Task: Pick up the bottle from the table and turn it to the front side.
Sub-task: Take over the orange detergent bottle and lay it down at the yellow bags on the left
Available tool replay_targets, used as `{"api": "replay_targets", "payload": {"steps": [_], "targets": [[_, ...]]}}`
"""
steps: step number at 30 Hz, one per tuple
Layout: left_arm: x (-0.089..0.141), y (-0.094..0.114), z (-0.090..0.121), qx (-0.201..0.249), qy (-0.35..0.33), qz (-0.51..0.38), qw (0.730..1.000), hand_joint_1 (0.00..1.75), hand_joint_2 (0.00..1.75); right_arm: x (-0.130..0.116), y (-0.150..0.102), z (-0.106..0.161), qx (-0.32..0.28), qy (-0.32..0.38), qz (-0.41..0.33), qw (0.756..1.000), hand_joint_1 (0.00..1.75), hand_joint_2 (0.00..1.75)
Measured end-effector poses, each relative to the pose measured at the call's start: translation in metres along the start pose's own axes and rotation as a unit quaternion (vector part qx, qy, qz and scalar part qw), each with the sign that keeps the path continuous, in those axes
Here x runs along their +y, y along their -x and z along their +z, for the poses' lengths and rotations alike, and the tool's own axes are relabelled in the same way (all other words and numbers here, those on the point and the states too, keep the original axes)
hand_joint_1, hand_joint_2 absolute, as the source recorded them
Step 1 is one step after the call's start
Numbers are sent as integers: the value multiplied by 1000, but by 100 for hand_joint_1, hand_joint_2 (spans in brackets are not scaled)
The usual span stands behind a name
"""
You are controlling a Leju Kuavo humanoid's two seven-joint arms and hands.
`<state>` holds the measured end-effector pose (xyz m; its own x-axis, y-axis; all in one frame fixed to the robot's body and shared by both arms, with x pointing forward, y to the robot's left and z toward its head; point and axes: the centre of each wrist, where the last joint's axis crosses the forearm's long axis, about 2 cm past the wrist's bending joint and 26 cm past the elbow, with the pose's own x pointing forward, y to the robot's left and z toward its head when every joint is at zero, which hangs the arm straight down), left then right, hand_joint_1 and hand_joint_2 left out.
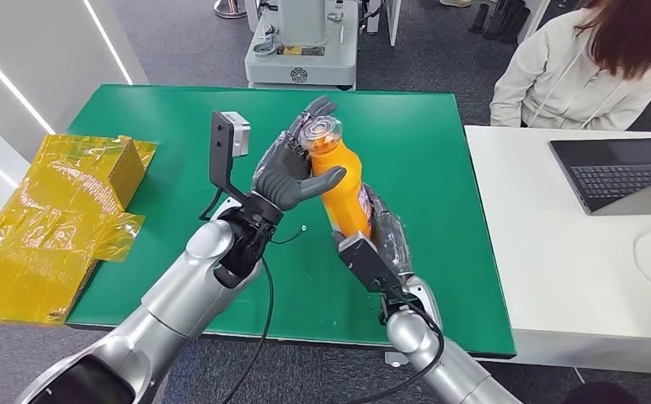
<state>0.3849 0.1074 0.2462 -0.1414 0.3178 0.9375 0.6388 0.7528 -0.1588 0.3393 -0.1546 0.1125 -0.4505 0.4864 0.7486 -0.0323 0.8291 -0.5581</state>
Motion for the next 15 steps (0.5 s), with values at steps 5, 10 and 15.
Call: {"api": "replay_targets", "payload": {"steps": [5,10,15], "targets": [[-2,6,1,-3,-7,-17,1000,0,175,1,3,-2,-5,14,6,1000,175,175],[-2,15,4,-10,-15,-32,999,0,175,3,1,-3,-17,32,14,999,175,175],[3,17,8,-18,-25,-47,998,0,175,6,-1,-3,-24,38,24,999,175,175]]}}
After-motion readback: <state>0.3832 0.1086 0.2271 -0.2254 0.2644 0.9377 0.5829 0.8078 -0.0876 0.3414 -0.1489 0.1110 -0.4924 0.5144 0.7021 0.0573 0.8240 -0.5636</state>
